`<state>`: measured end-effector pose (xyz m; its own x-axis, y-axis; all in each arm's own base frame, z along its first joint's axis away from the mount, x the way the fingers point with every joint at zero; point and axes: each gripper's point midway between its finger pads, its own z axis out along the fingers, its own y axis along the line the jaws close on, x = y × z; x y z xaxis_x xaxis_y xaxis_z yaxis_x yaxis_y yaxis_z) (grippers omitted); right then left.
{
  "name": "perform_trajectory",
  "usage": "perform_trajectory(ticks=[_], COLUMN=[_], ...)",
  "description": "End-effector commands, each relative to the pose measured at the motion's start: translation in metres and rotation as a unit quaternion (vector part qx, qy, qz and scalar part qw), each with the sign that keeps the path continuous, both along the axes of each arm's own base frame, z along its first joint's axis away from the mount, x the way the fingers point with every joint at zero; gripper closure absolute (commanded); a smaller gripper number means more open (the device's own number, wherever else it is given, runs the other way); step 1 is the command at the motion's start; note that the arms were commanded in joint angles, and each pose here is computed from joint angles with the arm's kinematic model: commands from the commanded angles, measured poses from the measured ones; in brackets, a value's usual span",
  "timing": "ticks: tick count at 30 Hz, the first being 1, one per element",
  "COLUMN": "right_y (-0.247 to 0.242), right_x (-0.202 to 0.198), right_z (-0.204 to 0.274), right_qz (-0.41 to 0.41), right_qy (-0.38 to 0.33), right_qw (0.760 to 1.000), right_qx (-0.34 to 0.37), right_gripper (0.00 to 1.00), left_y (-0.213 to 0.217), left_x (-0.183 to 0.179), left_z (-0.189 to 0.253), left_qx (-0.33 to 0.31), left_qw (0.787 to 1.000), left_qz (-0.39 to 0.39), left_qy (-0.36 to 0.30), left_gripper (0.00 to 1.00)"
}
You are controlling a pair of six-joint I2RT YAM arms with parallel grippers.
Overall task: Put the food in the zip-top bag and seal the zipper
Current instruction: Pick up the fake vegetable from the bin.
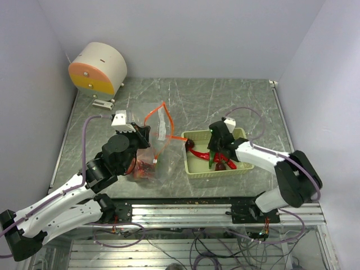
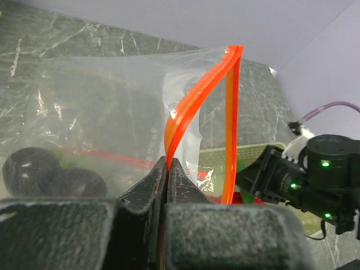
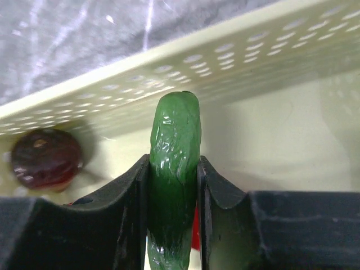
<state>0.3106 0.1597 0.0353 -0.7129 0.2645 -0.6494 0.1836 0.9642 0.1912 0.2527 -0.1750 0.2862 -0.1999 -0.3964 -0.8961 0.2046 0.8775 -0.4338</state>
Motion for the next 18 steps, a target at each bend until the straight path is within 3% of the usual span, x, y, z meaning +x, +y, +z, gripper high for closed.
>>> perform_trajectory(ticks=[1,8,11,14,16,18], right_y=[-0.007,0.020,0.051,0.077,0.095,0.108], right_x=[0.003,-0.008,-0.022,-0.046,-0.060,-0.068], right_z=[0.042,0.132,0.198,0.262,0.290,0.302], right_qz=[-0.010,0.096,0.184,0.265,0.314,0.339], right_qy=[-0.049,-0.145,-0.233,-0.318,-0.343,-0.357], right_qw=[0.999,0.980,0.939,0.878,0.841,0.820], right_qx=[0.016,0.098,0.174,0.242,0.276,0.292], right_gripper=[0.93,0.95,0.96,0.96,0.96,0.97], left_y=[-0.005,-0.013,-0.019,-0.027,-0.032,-0.037], left_x=[-0.001,0.002,0.004,0.007,0.009,0.011], left_z=[0.007,0.009,0.009,0.005,0.003,0.001], left_qx=[-0.009,-0.007,-0.008,-0.005,-0.001,0.000], left_qw=[1.000,1.000,1.000,0.999,0.999,0.999], left_qz=[-0.013,-0.022,-0.029,-0.037,-0.041,-0.047], left_qy=[-0.009,-0.006,-0.004,0.003,0.006,0.010], left_gripper=[0.93,0.93,0.93,0.93,0.93,0.93])
